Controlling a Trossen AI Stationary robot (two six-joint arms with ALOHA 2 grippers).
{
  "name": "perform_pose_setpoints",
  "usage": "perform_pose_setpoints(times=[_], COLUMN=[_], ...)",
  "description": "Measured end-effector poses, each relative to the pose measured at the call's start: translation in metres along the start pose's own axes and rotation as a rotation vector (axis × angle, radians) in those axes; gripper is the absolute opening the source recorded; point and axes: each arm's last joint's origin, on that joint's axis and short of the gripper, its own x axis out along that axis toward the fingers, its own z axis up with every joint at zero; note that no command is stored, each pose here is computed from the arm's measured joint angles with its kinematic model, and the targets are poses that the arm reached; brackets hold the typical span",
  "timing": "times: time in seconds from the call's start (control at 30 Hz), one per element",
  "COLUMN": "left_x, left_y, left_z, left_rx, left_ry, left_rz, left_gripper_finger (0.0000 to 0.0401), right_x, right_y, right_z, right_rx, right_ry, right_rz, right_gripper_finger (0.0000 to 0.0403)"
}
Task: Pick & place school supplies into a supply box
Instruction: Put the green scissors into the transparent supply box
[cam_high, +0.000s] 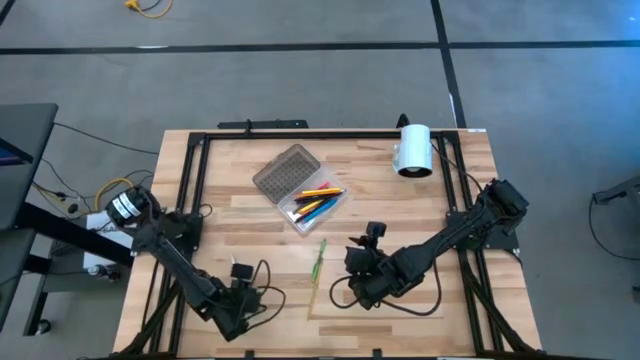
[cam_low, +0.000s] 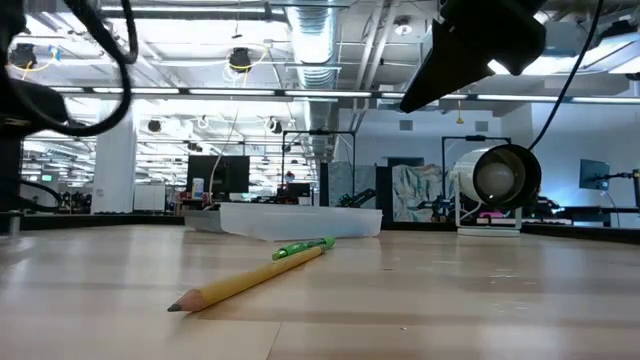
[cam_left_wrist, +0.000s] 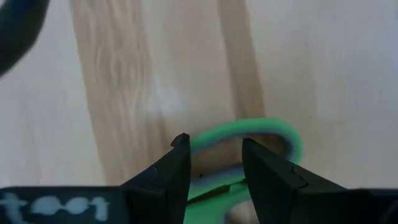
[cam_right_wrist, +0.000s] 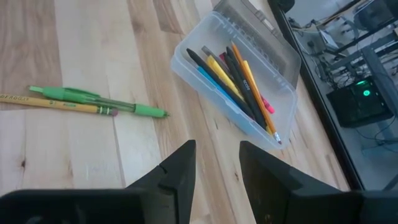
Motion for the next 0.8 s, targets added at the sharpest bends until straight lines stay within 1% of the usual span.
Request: perform_pose_setpoints(times=[0.07,0.17,0.37,0.5,0.6,0.8], left_x=[-0.001,-0.002,-0.008,-0.017,-0.024,-0.03], left_y=[-0.001,-0.003,-0.006,-0.008,-0.009,-0.007], left_z=[-0.005,-0.006,0.0,0.004,0.001,-0.018], left_rx=[-0.006,-0.003,0.015,0.011,-0.036,-0.204], left_ry=[0.019,0.0,-0.065,-0.048,0.001,0.173], left_rz=[0.02,0.032,0.061,0.074,0.094,0.143], left_gripper_finger=[0.0135,0.0135,0.0135,0.0135,0.0135,0.0135], right_x=[0.001,0.002,0.005,0.004,0.004,0.004], right_y=[-0.001,-0.002,-0.004,-0.004,-0.003,-0.003], right_z=[0.0,0.001,0.002,0.002,0.002,0.002], right_rx=[0.003,0.008,0.017,0.017,0.016,0.016], right_ry=[0.002,0.002,0.005,0.005,0.004,0.004], right_rz=[-0.002,-0.004,-0.008,-0.008,-0.008,-0.008], right_gripper_finger=[0.0118,0.0118,0.0118,0.0118,0.0118,0.0118])
